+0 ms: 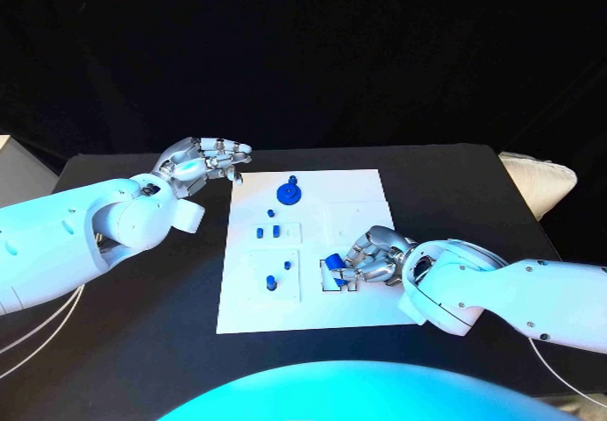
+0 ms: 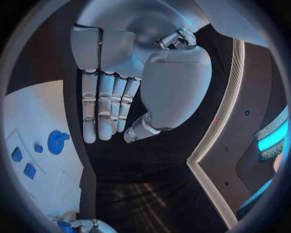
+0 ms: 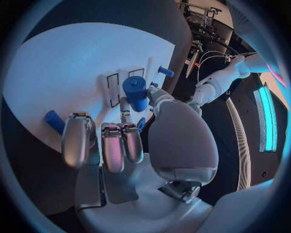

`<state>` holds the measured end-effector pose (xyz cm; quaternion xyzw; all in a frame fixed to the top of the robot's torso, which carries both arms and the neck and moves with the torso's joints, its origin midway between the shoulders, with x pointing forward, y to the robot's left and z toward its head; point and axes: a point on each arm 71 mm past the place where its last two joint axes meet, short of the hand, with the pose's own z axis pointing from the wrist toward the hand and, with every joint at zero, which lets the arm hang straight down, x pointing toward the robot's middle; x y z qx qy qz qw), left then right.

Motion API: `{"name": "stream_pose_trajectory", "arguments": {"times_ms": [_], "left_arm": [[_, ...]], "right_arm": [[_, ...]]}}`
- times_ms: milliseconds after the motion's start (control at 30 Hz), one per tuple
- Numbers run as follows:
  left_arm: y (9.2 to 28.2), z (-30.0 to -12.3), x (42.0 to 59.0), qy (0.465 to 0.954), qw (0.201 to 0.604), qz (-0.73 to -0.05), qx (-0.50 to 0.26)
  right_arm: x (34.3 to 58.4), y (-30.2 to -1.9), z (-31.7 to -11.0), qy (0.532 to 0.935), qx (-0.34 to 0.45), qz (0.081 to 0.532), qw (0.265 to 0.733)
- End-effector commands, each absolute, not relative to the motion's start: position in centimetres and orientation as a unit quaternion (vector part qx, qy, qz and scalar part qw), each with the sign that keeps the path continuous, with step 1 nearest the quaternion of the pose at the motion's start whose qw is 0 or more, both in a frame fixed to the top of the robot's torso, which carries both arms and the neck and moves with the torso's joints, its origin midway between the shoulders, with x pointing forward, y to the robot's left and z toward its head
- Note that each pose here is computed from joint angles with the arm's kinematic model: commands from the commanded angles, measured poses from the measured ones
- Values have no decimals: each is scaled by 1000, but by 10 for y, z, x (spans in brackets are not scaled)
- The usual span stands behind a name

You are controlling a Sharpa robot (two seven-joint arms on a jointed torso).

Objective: Assemble the parts on the task board

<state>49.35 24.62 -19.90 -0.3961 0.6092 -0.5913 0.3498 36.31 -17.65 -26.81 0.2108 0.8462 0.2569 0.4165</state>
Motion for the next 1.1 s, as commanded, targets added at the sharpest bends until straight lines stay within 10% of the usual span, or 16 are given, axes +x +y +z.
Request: {"name": "stream_pose_trajectory", "arguments": {"times_ms": [33, 1100], "left_arm": [[244, -198, 493, 610, 343, -597, -392], [245, -199, 493, 611, 342, -595, -393]], "right_arm": [[363, -176, -269, 851, 197, 249, 418], [365, -169, -268, 840, 197, 263, 432]]}}
